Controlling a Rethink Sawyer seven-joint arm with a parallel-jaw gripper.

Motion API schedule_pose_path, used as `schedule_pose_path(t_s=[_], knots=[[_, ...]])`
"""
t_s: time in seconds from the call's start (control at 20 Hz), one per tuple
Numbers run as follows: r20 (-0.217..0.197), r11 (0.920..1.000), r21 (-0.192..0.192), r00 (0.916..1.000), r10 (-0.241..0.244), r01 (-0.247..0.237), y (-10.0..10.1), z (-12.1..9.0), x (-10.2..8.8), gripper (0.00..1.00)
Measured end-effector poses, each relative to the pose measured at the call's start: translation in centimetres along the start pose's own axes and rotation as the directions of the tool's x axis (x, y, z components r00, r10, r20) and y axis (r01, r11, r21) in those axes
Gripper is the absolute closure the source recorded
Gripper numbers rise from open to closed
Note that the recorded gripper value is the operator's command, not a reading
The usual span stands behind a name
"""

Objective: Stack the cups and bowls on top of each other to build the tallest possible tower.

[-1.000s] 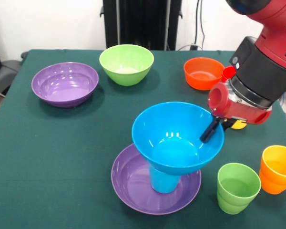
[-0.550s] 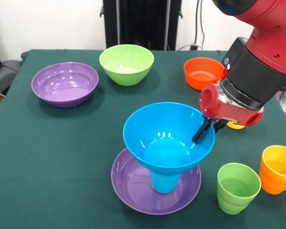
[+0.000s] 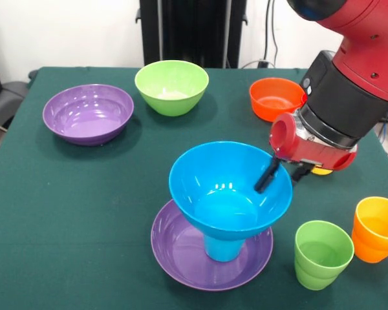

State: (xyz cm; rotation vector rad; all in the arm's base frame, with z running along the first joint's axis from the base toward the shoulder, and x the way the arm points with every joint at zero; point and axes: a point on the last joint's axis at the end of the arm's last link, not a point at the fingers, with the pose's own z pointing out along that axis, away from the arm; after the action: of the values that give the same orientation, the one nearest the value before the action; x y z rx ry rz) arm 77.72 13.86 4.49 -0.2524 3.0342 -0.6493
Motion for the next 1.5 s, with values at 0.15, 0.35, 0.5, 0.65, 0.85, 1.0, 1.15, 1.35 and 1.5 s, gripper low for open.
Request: schedule_pose_path(t_s=[0.15, 0.35, 0.5, 0.65, 0.85, 1.0, 1.15, 1.35, 1.5], knots=[[0.003, 1.0, 0.0, 1.0, 0.001, -0.001, -0.1, -0.2, -0.1, 0.0], [0.007, 1.0, 0.0, 1.0, 0.003, -0.003, -0.2, -0.5, -0.2, 0.0], [0.007, 1.0, 0.0, 1.0, 0.003, -0.003, -0.3, -0.5, -0.2, 0.0], [0.008, 1.0, 0.0, 1.0, 0.003, -0.003, -0.3, -0.5, -0.2, 0.0], [0.008, 1.0, 0.0, 1.0, 0.003, -0.003, -0.2, -0.5, -0.2, 0.0], [0.01, 1.0, 0.0, 0.9999, 0.004, -0.004, -0.3, -0.7, -0.3, 0.0], [0.013, 1.0, 0.0, 0.9999, 0.006, -0.006, -0.4, -1.0, -0.4, 0.0], [0.021, 0.9999, -0.005, 0.9997, 0.014, -0.014, -0.9, -2.0, -0.5, 0.0], [0.028, 0.9997, -0.009, 0.9994, 0.023, -0.022, -1.6, -3.2, -0.5, 0.0]])
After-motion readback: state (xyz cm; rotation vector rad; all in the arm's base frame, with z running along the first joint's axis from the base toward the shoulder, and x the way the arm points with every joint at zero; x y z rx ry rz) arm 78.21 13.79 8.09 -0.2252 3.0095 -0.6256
